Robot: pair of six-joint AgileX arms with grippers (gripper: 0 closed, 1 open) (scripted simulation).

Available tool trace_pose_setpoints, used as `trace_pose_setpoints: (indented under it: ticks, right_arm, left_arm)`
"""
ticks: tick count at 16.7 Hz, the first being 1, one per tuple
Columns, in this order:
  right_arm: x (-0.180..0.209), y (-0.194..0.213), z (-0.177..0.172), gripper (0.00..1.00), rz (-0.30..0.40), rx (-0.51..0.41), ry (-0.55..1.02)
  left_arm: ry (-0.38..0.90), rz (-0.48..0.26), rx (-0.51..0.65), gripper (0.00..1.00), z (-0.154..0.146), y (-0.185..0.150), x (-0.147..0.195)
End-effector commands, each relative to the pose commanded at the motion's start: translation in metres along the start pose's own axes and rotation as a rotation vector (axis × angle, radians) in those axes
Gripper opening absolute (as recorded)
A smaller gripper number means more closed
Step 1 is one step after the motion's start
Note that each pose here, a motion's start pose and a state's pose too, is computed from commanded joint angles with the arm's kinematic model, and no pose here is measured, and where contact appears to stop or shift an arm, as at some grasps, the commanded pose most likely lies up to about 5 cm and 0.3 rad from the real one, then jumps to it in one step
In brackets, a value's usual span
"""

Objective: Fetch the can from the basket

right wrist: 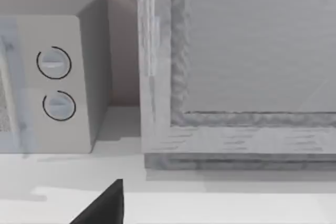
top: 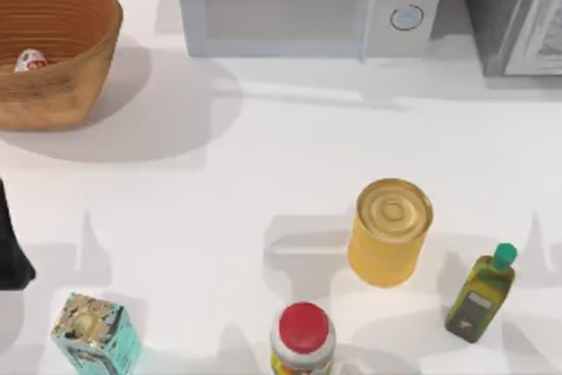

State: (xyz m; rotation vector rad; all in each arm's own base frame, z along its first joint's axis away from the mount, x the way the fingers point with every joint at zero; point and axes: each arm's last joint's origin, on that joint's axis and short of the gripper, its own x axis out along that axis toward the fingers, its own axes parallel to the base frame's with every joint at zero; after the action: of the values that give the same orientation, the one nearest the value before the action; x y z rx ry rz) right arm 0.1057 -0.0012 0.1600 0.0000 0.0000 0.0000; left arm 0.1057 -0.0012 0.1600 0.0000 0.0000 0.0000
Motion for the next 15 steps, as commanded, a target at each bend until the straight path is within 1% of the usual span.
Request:
trace_pose_setpoints:
  ticks: [3,6,9,11,13,15]
  right_arm:
    - [0.000,0.000,0.000,1.00,0.000,0.000,0.000]
    - [0.000,0.000,0.000,1.00,0.000,0.000,0.000]
    - [0.000,0.000,0.000,1.00,0.000,0.000,0.000]
    - [0.000,0.000,0.000,1.00,0.000,0.000,0.000]
    - [0.000,0.000,0.000,1.00,0.000,0.000,0.000]
    - [0.000,0.000,0.000,1.00,0.000,0.000,0.000]
  left_arm:
    - [0.005,0.000,0.000,1.00,0.002,0.000,0.000]
    - [0.053,0.000,0.004,1.00,0.019,0.000,0.001]
    - [0.150,-0.001,0.009,1.00,0.052,0.001,0.008]
    - [0.234,-0.001,0.013,1.00,0.080,0.002,0.019]
    - [0.333,-0.003,0.017,1.00,0.110,0.003,0.038]
    - [0.441,-0.005,0.019,1.00,0.137,0.005,0.065]
